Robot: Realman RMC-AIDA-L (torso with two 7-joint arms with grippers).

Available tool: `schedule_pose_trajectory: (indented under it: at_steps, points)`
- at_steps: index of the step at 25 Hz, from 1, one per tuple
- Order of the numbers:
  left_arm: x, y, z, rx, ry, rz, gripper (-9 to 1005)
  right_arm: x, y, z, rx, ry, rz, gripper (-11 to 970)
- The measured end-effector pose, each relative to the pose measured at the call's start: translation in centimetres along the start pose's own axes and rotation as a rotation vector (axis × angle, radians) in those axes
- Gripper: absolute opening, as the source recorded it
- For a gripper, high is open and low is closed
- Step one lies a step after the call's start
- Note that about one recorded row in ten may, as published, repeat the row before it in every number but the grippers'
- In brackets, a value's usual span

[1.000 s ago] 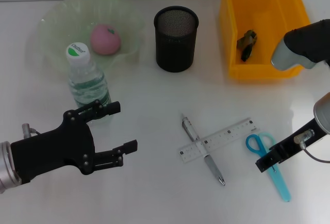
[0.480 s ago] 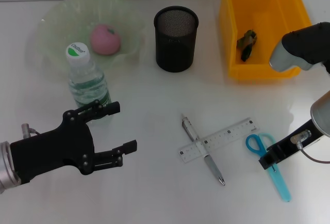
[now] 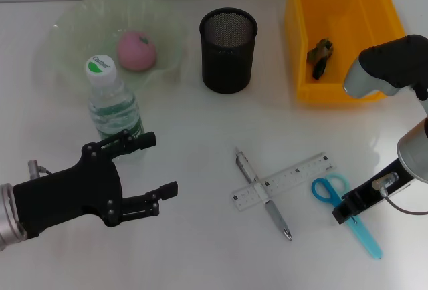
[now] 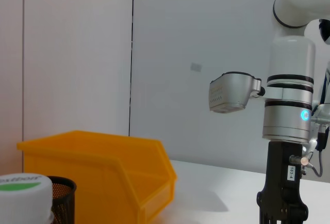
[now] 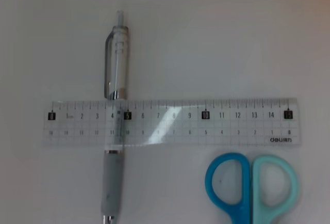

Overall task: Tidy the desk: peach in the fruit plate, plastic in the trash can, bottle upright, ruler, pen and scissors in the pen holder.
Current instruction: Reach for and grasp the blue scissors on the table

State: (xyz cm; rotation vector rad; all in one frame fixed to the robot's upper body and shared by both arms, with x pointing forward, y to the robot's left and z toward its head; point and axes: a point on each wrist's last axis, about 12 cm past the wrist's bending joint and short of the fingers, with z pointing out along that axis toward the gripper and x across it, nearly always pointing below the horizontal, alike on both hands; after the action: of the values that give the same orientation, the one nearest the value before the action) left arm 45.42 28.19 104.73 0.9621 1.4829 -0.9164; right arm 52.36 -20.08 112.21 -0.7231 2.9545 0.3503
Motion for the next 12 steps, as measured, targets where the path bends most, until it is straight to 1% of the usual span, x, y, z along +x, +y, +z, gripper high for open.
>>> schedule_pose_trajectory:
  at_steps: [12]
  points:
    - [-0.04, 0.06, -0.06, -0.005, -0.002, 0.001, 864, -0.02, 0.22, 0.28, 0.011, 0.015, -0.017, 366]
